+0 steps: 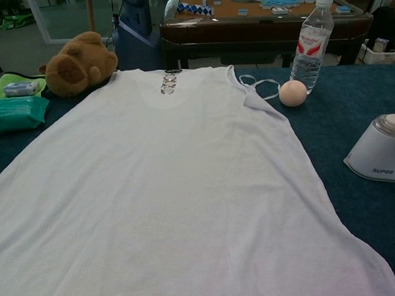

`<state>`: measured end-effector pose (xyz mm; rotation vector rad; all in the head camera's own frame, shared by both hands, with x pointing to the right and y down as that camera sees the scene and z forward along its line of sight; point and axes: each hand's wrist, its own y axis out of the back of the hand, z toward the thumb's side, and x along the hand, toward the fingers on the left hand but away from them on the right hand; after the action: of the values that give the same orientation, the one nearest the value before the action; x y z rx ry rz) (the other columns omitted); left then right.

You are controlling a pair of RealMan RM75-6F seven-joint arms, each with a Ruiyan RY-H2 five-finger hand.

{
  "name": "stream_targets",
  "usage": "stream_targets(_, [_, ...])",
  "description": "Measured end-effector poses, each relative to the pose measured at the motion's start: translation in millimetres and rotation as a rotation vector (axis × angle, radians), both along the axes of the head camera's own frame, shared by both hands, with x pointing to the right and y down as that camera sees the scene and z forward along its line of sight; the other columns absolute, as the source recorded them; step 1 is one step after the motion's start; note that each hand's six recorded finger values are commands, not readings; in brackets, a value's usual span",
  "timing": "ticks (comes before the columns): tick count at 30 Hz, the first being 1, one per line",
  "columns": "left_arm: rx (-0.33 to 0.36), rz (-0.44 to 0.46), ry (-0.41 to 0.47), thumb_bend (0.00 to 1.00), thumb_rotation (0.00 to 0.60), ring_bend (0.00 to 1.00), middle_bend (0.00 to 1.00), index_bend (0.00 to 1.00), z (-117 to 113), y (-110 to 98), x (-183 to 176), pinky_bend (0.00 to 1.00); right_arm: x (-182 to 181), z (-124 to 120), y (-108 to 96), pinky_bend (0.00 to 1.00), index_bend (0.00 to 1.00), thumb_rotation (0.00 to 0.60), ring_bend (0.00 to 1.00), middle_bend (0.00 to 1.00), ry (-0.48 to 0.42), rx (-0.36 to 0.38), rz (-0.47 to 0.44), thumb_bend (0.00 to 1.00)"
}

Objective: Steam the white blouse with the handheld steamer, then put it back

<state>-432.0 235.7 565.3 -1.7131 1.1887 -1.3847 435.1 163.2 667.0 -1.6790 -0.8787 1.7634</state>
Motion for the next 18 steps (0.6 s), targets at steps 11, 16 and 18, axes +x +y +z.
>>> stream_targets(11, [-0.001, -0.003, -0.003, 0.14, 0.600, 0.12, 0.10, 0.17, 0.2, 0.5, -1.7, 0.00, -1.3, 17.0, 0.9, 0.32, 0.46, 0.600, 0.24, 0.41, 0.002, -0.038, 0.008, 0.28])
stream_targets(16, [-0.002, -0.007, -0.004, 0.14, 0.600, 0.12, 0.10, 0.17, 0.6, 1.3, -2.9, 0.00, -3.6, 22.8, 0.3, 0.32, 0.48, 0.600, 0.24, 0.41, 0.001, -0.050, 0.007, 0.32])
stream_targets(18, [-0.001, -0.009, -0.004, 0.14, 0.600, 0.12, 0.10, 0.17, 0.6, 1.7, -3.8, 0.00, -4.4, 24.4, -0.5, 0.32, 0.50, 0.600, 0.25, 0.43, -0.001, -0.049, 0.007, 0.35])
